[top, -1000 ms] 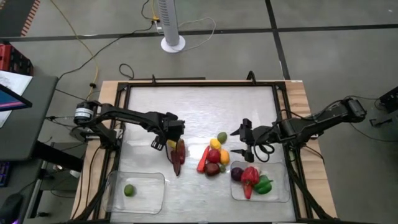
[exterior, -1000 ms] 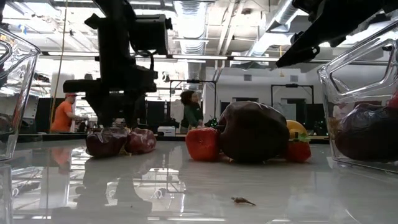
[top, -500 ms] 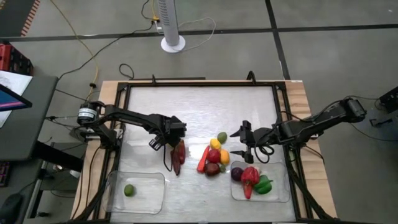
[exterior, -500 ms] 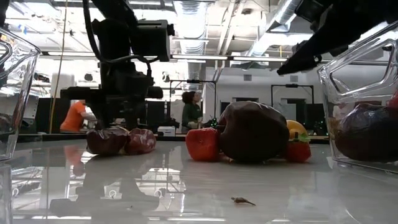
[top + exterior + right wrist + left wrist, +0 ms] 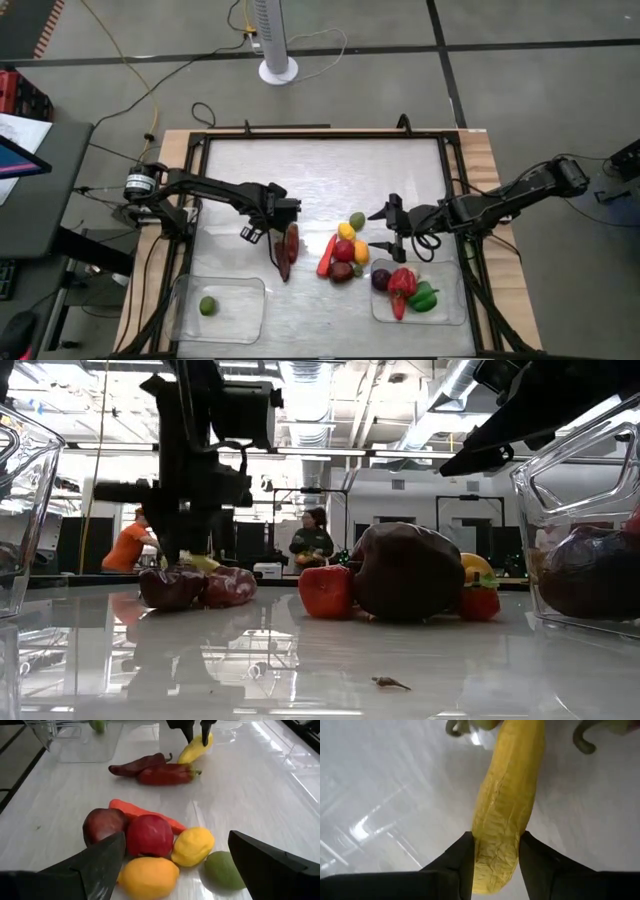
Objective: Sort produce into baskets
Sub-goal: Put the corn into the right transparent bin
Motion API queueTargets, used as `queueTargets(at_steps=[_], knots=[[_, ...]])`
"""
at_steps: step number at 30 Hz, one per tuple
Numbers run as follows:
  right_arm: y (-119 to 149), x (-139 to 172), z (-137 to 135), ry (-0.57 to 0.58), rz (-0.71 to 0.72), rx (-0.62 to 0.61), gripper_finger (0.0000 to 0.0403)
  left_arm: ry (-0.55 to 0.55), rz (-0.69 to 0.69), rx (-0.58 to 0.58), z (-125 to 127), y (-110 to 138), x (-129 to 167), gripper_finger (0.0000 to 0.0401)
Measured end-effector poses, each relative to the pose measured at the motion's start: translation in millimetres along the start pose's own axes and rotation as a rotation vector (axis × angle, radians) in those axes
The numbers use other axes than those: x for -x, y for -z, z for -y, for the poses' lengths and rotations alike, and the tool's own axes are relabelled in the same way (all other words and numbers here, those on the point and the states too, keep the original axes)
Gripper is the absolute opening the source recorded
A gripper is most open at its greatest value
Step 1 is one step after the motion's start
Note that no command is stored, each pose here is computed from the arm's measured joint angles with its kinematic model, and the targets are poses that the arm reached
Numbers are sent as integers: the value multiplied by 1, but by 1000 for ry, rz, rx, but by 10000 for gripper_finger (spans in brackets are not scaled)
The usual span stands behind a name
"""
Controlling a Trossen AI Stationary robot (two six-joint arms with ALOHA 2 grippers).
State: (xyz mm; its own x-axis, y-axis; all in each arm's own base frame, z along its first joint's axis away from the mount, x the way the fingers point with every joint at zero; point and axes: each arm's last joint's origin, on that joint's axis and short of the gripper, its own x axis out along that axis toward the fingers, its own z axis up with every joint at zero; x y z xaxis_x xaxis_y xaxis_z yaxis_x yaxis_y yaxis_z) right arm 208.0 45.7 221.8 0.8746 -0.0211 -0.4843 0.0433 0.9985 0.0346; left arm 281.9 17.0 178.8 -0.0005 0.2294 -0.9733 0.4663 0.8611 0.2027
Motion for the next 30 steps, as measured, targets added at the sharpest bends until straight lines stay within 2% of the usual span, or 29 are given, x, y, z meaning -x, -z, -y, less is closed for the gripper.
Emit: queueTargets(at_steps=[3, 7, 13, 21, 30], knots=[[0, 0, 0, -1, 4, 6, 379, -7, -27, 46, -2, -2, 14, 112], [-5, 0, 0, 15, 54, 30, 379, -37, 39, 122, -5, -13, 32, 110], [-15, -5, 0, 110, 164, 74, 379, -133, 276, 224, -16, -39, 54, 120], [-29, -18, -7, 141, 339, 184, 379, -267, 622, 286, -33, -67, 80, 122], [-41, -17, -7, 215, 469, 301, 372, -339, 869, 343, -45, -80, 98, 122]])
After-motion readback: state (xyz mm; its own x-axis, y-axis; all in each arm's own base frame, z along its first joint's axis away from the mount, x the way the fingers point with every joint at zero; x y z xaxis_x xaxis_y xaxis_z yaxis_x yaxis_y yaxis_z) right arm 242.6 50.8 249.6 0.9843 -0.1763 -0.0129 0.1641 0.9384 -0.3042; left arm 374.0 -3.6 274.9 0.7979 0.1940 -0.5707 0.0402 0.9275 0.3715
